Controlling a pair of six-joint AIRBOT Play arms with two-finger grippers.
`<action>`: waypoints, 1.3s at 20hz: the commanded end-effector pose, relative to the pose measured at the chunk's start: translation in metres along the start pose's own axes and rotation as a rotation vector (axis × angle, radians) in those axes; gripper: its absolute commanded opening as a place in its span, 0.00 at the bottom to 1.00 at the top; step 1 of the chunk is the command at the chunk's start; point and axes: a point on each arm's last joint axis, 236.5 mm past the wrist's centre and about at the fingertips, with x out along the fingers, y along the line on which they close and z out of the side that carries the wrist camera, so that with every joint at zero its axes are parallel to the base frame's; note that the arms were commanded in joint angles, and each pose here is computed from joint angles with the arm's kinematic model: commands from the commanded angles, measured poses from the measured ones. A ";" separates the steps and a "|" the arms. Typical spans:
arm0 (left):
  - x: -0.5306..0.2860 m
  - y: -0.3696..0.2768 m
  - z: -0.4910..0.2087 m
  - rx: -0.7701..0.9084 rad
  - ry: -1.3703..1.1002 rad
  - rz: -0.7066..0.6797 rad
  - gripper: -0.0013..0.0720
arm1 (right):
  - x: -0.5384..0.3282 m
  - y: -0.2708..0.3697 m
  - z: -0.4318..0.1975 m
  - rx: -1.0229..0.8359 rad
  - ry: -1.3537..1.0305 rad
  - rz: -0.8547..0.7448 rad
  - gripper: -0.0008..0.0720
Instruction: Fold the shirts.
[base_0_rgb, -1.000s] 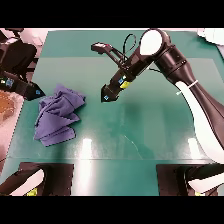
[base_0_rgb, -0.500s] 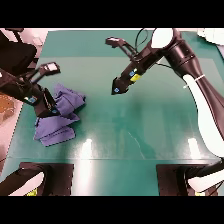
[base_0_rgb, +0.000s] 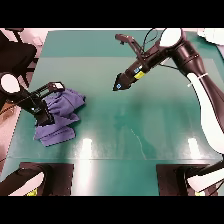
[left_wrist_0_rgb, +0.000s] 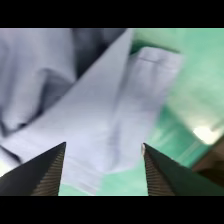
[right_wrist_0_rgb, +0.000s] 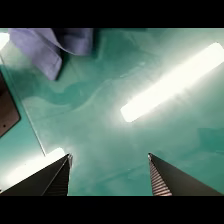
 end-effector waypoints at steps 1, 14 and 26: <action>0.004 0.026 0.014 0.179 -0.048 0.113 0.74 | 0.027 0.017 -0.011 0.022 0.023 0.113 0.76; 0.042 0.000 0.007 0.385 -0.056 0.012 0.75 | 0.055 0.030 -0.048 0.040 0.147 0.175 0.76; 0.062 0.001 -0.005 0.343 -0.029 0.020 0.96 | 0.053 0.028 -0.045 0.018 0.134 0.180 0.76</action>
